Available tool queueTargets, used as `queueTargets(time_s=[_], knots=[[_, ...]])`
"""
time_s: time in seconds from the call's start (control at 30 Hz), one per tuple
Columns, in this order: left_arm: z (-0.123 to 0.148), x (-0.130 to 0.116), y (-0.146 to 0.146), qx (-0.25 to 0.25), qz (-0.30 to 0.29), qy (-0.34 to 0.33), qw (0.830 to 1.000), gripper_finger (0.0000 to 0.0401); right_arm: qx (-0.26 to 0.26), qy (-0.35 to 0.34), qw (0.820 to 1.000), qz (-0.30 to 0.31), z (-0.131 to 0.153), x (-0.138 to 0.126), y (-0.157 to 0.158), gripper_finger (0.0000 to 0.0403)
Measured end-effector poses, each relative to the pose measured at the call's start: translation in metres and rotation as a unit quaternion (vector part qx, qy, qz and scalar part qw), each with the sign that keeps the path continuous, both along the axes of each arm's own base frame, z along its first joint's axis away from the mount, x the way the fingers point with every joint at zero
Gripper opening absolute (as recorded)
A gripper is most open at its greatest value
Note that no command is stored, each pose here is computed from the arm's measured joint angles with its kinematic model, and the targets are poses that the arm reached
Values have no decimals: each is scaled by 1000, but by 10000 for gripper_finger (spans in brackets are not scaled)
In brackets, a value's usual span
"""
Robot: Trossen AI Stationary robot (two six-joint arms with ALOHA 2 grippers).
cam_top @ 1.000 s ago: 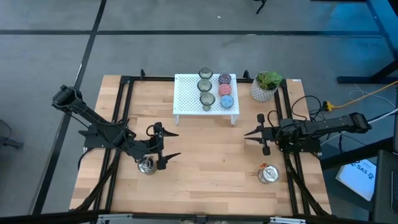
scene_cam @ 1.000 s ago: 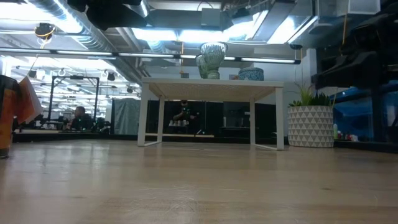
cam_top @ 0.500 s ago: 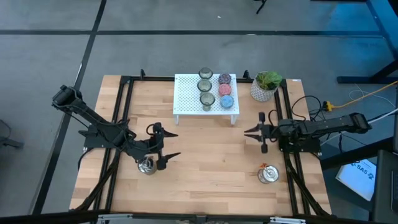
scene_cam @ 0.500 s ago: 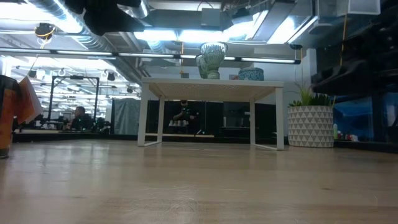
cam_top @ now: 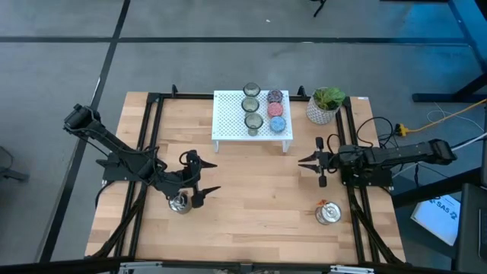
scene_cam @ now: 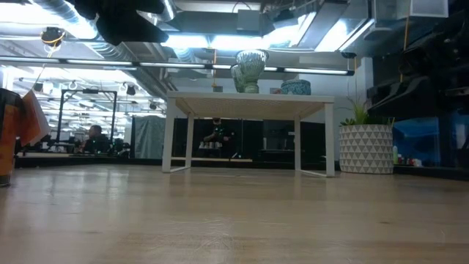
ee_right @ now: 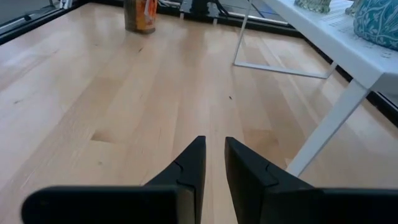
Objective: Pick & Place candle stick holders
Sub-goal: Put the left silver scented candle on the shelf
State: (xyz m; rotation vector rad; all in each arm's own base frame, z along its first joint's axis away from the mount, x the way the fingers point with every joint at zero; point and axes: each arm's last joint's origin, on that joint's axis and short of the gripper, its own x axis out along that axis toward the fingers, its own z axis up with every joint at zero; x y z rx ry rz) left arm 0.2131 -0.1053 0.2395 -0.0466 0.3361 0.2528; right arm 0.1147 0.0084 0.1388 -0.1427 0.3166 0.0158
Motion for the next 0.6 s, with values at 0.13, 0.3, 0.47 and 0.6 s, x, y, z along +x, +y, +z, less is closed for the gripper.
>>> queueTargets(time_s=[0.13, 0.3, 0.47, 0.6], knots=[[0, 0, 0, 0, 0, 0, 1000, 361, -2, 0, 1000, 0, 0, 0, 0, 63], [0, 0, 0, 2, 0, 0, 1000, 361, -12, 0, 1000, 4, 0, 0, 0, 63], [-2, 2, 0, 24, 20, -1, 1000, 361, -12, 0, 1000, 4, 0, 0, 0, 63], [-6, 7, -2, 63, 41, -3, 997, 353, -12, 0, 1000, 4, 0, 0, 0, 63]])
